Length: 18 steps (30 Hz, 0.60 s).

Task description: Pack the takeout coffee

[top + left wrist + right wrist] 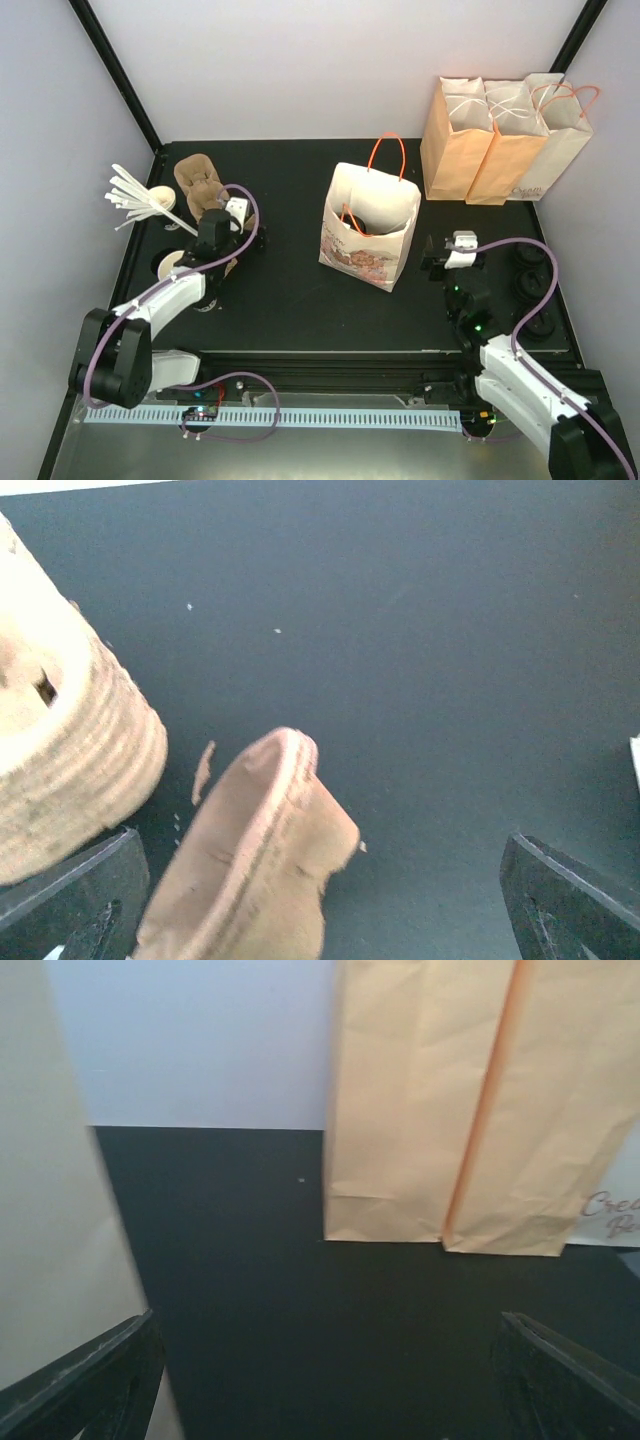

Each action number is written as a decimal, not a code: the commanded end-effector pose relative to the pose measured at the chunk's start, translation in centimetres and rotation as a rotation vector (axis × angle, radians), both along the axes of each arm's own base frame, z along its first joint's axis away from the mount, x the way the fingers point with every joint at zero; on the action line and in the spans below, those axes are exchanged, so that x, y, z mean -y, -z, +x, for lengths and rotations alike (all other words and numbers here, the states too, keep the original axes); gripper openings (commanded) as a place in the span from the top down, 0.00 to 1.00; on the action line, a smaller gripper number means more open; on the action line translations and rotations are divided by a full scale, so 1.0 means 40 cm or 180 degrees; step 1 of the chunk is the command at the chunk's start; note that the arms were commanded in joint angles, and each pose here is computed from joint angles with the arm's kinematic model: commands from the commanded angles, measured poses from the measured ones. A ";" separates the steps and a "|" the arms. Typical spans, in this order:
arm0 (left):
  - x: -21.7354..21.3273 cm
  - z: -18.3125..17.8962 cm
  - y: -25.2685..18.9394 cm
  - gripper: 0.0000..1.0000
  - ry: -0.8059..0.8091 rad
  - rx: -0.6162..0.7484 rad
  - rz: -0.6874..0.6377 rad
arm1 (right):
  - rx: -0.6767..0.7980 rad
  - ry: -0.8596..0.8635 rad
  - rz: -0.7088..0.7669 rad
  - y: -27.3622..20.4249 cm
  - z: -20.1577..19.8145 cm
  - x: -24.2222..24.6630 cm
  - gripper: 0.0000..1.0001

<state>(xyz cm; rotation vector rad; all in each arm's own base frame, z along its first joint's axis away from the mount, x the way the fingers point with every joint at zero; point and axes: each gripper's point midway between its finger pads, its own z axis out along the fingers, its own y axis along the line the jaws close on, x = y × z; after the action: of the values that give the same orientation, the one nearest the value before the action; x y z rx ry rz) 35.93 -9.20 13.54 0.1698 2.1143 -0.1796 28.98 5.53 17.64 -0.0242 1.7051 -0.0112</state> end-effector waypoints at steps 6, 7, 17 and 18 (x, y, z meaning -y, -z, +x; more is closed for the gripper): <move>-0.038 0.079 -0.125 0.01 0.0110 0.0822 0.0434 | 0.0455 0.0283 -0.0028 -0.047 0.075 0.094 0.13; -0.047 0.079 -0.125 0.01 0.0065 0.0900 0.0481 | 0.0411 0.0282 0.0017 -0.030 0.085 0.105 0.14; -0.103 0.099 -0.040 0.01 -0.0204 0.0889 0.0710 | 0.0326 0.0267 -0.0156 0.027 0.188 0.130 0.14; -0.109 0.098 -0.046 0.01 -0.0237 0.0956 0.0751 | 0.0387 0.0263 -0.0138 0.031 0.190 0.133 0.13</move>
<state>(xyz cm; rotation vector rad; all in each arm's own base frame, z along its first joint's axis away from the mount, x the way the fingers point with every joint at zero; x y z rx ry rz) 39.09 -5.98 13.04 0.2517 1.9548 0.0430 35.35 0.38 13.89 0.0218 1.7356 -0.1311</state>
